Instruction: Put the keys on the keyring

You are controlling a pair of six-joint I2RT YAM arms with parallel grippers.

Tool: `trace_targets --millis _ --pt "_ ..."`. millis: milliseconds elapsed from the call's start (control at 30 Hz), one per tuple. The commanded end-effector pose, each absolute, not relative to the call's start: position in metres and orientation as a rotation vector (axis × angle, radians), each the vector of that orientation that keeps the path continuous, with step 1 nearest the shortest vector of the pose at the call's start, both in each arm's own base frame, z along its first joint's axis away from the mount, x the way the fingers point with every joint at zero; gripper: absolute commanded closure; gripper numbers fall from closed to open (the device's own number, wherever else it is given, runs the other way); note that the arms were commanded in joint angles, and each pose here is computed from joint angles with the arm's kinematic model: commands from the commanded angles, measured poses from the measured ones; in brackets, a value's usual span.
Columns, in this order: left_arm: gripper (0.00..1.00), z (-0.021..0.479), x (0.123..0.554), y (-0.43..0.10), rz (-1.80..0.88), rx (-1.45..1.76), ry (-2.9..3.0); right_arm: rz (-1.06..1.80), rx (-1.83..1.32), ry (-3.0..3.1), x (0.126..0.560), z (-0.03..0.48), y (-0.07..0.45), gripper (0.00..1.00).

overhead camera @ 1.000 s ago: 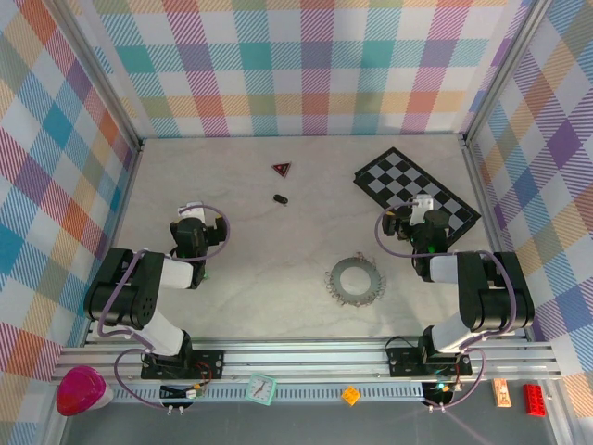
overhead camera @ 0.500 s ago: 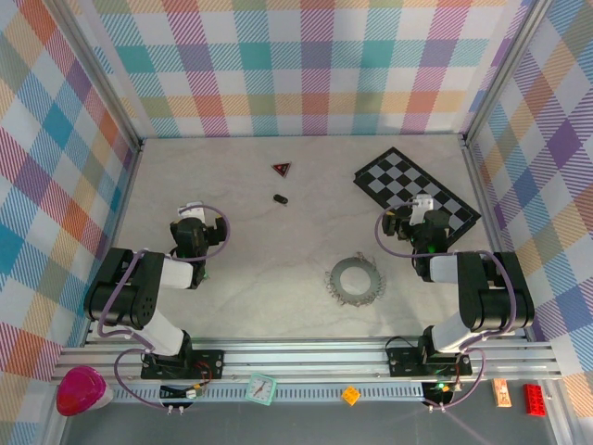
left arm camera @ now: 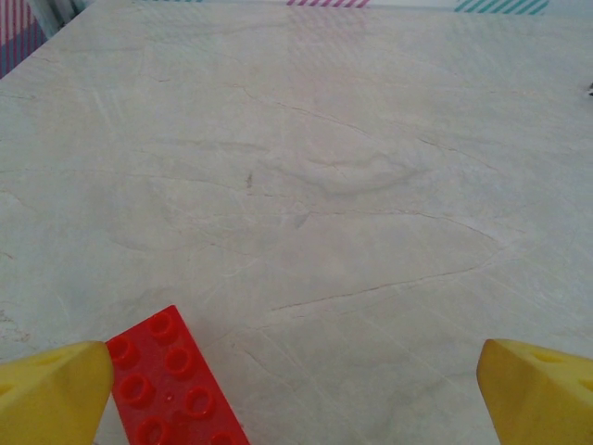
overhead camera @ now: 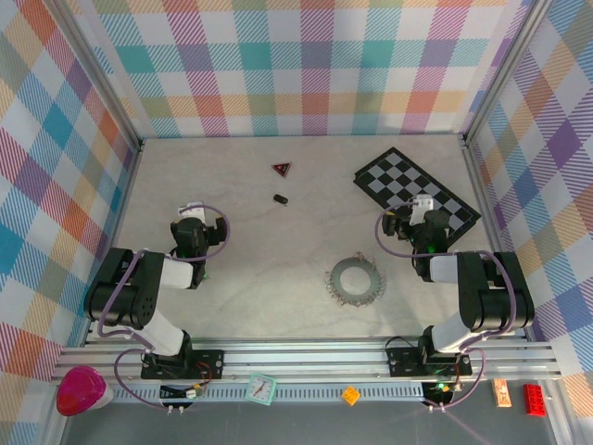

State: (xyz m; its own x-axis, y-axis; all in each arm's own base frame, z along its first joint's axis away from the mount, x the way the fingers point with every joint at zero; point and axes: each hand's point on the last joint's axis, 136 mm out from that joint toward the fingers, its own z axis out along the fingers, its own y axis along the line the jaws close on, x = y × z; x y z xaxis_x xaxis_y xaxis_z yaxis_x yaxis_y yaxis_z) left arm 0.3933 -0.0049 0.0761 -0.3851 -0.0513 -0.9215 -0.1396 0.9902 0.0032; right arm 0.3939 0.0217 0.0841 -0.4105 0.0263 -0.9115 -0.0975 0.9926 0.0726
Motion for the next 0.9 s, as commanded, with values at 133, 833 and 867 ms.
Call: trace_targets --millis 133,833,867 --pt "0.00 0.128 0.387 -0.014 0.099 -0.078 1.910 0.122 0.006 2.011 0.384 0.127 0.014 0.01" --pt "0.03 0.161 0.329 -0.102 -0.478 -0.190 2.047 0.643 0.420 2.603 0.277 0.106 0.089 0.39" --pt "0.03 0.158 0.325 -0.110 -0.491 -0.182 2.059 0.645 0.370 2.635 0.272 0.106 0.099 0.40"
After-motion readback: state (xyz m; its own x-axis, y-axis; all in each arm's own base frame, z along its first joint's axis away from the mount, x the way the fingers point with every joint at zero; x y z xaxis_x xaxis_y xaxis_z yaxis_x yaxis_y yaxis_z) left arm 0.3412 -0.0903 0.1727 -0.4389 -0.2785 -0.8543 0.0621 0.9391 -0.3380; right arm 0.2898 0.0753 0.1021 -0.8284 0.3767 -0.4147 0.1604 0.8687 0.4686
